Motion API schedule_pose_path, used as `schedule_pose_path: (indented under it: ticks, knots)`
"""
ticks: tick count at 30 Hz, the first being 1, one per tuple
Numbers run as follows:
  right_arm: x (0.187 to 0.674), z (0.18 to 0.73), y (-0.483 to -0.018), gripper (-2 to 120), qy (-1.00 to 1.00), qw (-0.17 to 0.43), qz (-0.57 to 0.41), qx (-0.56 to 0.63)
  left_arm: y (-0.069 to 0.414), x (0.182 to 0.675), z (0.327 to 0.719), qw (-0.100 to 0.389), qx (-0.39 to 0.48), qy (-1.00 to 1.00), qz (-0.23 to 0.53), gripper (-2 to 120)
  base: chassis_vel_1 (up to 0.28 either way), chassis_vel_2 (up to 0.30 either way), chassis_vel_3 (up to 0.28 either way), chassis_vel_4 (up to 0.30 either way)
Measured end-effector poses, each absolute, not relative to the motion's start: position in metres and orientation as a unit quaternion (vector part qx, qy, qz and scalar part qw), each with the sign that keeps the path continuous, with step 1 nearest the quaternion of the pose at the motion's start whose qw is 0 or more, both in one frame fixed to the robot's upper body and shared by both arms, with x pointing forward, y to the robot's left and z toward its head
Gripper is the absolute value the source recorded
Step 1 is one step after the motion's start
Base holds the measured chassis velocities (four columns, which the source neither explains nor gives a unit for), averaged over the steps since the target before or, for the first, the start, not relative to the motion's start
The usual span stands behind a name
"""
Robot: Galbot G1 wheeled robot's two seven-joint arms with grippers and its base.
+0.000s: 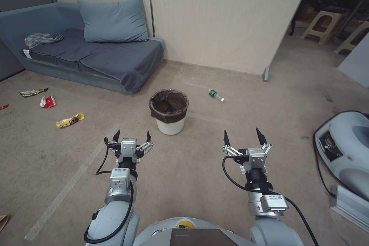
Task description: Pick up the trash bin, then pick up the garbage from the floor and place it into the trash bin.
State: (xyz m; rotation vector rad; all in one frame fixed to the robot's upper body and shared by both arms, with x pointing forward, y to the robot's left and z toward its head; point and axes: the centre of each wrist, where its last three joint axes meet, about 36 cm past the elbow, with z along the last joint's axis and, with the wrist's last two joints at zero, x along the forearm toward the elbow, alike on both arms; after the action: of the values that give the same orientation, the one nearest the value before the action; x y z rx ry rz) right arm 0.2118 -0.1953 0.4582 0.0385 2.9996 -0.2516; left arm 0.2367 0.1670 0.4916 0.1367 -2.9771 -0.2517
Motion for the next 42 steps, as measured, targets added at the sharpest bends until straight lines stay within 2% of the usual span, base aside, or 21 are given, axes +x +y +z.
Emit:
schedule_pose_path:
  ticks: [24, 42]
  knots:
    - [0.2125, 0.4542, -0.1953, 100, 0.994, 0.071, -0.083, 0.010, 0.1673, 0.2368, 0.4906, 0.075, 0.045, -0.992, -0.086, 100, -0.247, 0.244, 0.248, -0.245]
    - [0.2128, 0.4485, -0.1950, 100, 0.992, 0.085, -0.096, 0.007, 0.1648, 0.2365, 0.4900, 0.086, 0.050, -0.992, -0.074, 100, -0.007, 0.011, 0.006, -0.004]
